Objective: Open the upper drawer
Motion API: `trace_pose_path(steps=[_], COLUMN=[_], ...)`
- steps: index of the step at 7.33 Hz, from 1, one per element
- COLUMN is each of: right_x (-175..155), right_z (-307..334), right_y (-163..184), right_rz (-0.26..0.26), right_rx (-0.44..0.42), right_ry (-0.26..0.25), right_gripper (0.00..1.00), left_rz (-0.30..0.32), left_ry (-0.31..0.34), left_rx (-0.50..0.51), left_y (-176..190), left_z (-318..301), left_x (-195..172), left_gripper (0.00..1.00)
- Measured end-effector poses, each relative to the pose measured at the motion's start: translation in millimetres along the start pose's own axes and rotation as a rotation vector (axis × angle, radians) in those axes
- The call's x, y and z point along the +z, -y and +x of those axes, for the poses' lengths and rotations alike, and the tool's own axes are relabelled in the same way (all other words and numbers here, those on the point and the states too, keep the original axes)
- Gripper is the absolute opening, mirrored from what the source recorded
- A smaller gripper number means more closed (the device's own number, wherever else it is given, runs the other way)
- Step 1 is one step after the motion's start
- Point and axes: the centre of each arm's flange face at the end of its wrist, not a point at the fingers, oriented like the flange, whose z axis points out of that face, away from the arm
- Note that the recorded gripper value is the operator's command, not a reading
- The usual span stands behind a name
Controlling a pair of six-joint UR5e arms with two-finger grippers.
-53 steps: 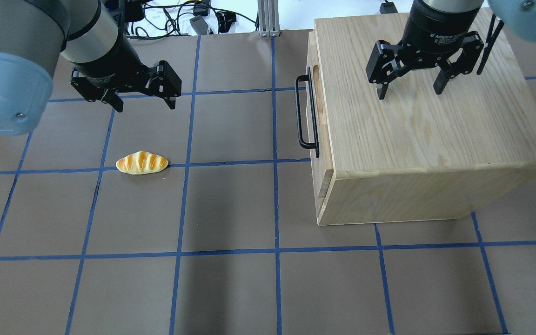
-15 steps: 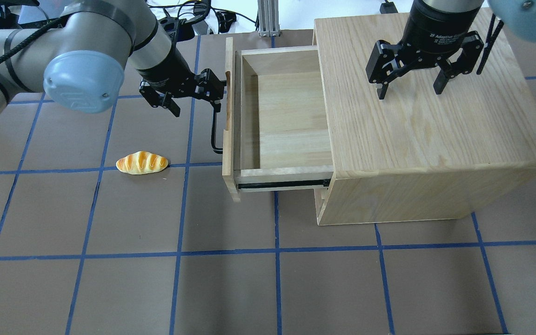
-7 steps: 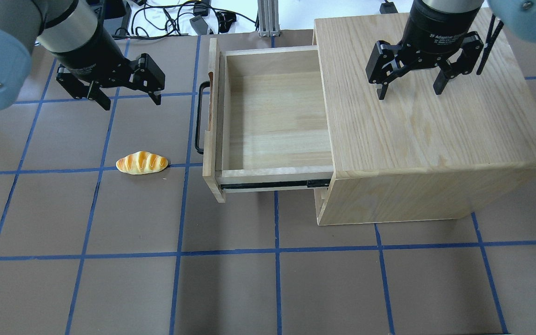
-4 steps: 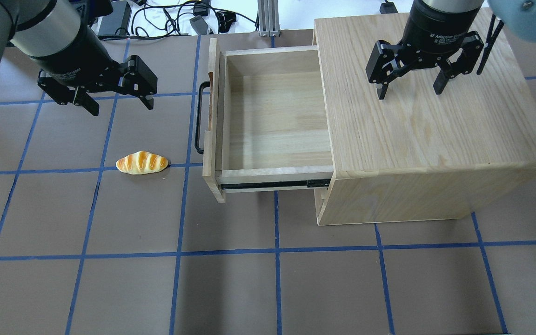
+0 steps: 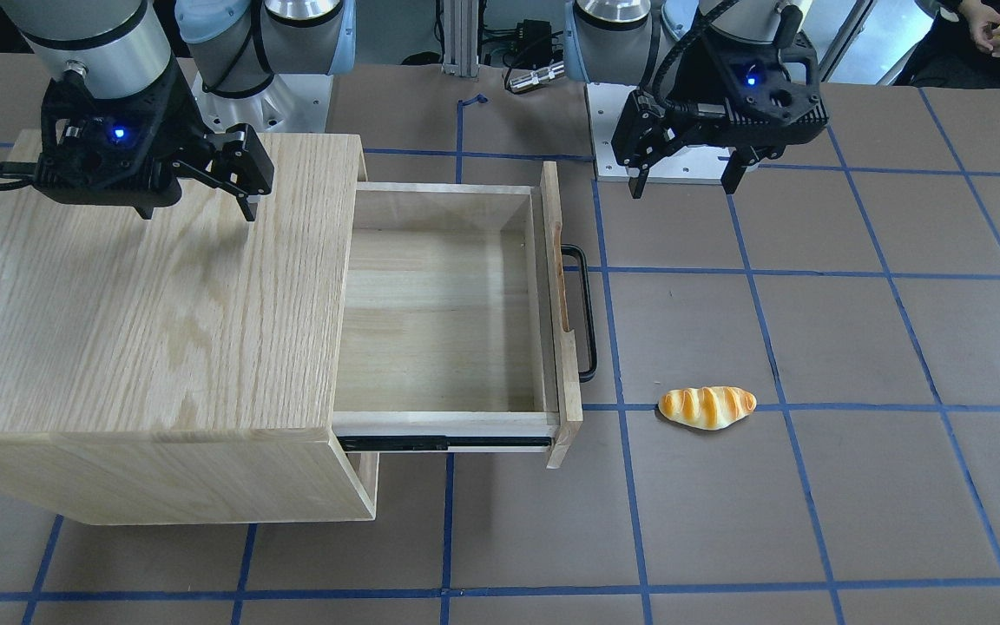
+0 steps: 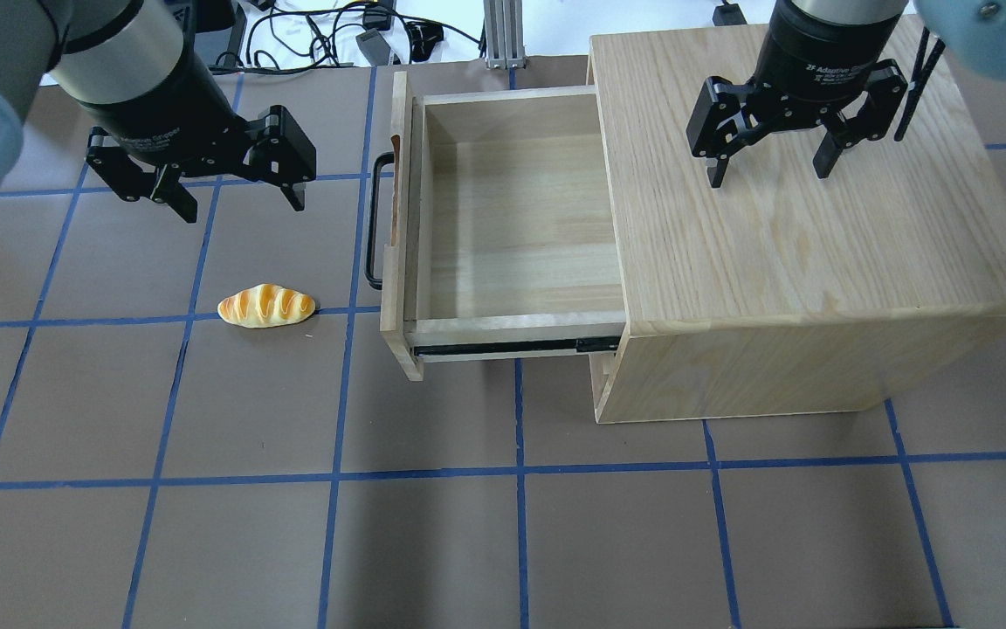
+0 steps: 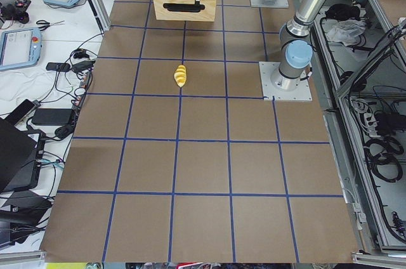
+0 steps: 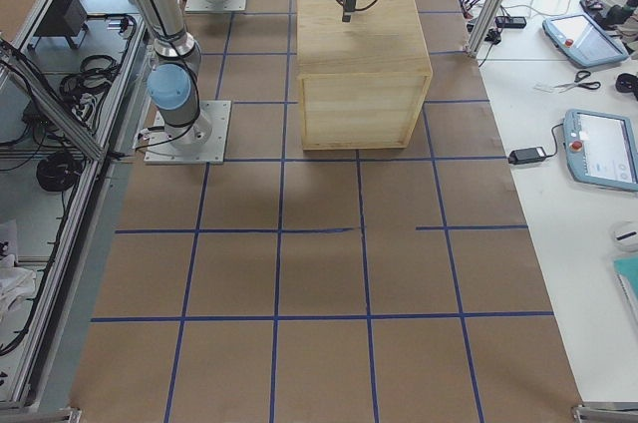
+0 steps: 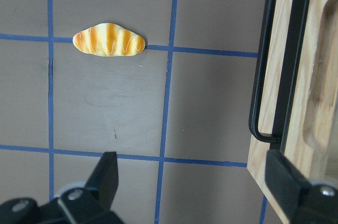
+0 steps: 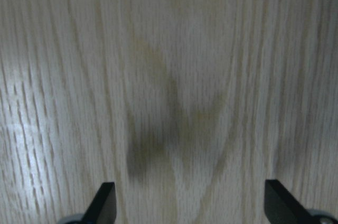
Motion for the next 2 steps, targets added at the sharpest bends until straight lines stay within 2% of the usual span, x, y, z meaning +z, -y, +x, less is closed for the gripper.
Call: trace_pose_path(steps=[2], right_x=[-0.2], right_z=[0.0], right_y=[0.0], right_rz=[0.000], right_rx=[0.000], right_ry=[0.000], right_gripper=[1.00], left_rz=[0.000], left_ry=[0.003], left_rx=[0.004], left_y=[-0.6], left_z=[0.5], left_x=[0.1], left_gripper=[1.00])
